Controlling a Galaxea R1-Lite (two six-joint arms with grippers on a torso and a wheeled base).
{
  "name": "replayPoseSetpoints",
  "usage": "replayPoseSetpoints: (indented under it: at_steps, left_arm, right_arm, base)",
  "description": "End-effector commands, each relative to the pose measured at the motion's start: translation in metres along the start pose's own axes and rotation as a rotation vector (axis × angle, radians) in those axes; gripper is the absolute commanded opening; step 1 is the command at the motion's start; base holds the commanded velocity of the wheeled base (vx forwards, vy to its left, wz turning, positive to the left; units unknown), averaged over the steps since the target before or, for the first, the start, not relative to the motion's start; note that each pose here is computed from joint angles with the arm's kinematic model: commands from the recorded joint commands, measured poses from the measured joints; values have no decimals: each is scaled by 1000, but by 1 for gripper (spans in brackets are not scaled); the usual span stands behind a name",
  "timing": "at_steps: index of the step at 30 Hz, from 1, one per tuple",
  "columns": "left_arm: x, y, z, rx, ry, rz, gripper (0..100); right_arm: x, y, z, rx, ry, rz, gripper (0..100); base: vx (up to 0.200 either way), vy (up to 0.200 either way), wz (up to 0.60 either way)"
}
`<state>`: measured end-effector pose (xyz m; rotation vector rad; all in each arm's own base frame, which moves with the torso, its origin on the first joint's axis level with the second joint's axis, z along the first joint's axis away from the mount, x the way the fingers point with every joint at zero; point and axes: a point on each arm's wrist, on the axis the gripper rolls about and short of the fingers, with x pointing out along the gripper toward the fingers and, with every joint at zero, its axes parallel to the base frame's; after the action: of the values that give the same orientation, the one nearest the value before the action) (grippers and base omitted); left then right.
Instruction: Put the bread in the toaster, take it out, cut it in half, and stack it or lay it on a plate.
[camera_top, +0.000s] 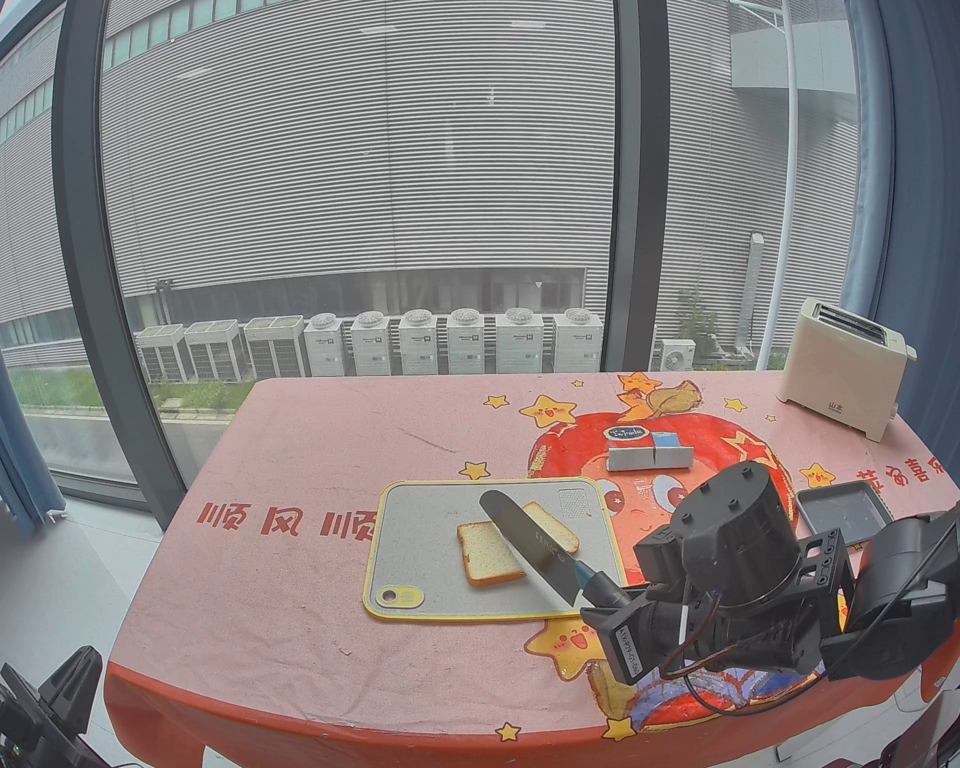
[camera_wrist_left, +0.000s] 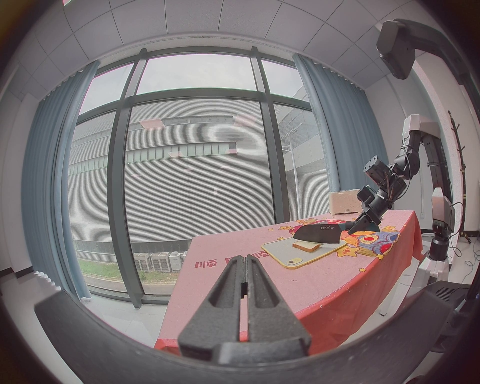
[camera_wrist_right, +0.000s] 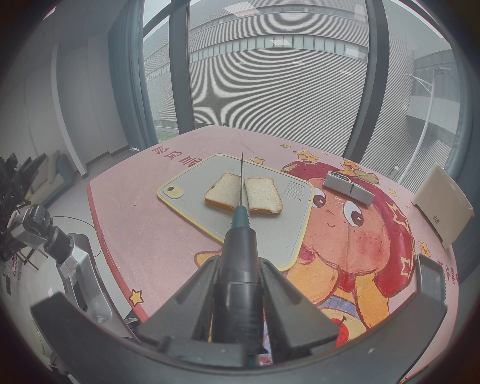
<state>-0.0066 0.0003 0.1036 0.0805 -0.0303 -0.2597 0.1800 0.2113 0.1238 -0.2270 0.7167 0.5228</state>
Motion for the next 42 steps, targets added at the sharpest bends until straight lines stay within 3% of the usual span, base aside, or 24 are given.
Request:
replayPoseSetpoints:
  at_steps: [1,6,13,17,26,31,42]
  left_arm:
    - [-2,0,3,2,-26,1,0]
    - [-2,1,10,2,-39,0,0]
    - [-3,0,1,2,-29,4,0]
    - [-5,-1,-3,-1,-43,6,0]
    - [-11,-2,-13,-3,-33,12,0]
    - [-11,-2,-14,-12,-24,16,0]
    - [-11,-1,-19,-13,28,55,0]
  right_arm:
    - [0,2,2,1,-7,4,0]
    - [2,2,3,4,-8,2,0]
    - [2,2,4,6,-11,3,0]
    - [7,5,7,47,-9,1,0]
    - [10,8,9,67,-9,3,0]
    - [11,8,12,99,-31,-47,0]
    - [14,12,9,92,-17,-42,0]
  base:
    - [0,0,0]
    - [0,0,0]
    - [0,0,0]
    - [0,0,0]
    - [0,0,0]
    - [0,0,0]
    - [0,0,0]
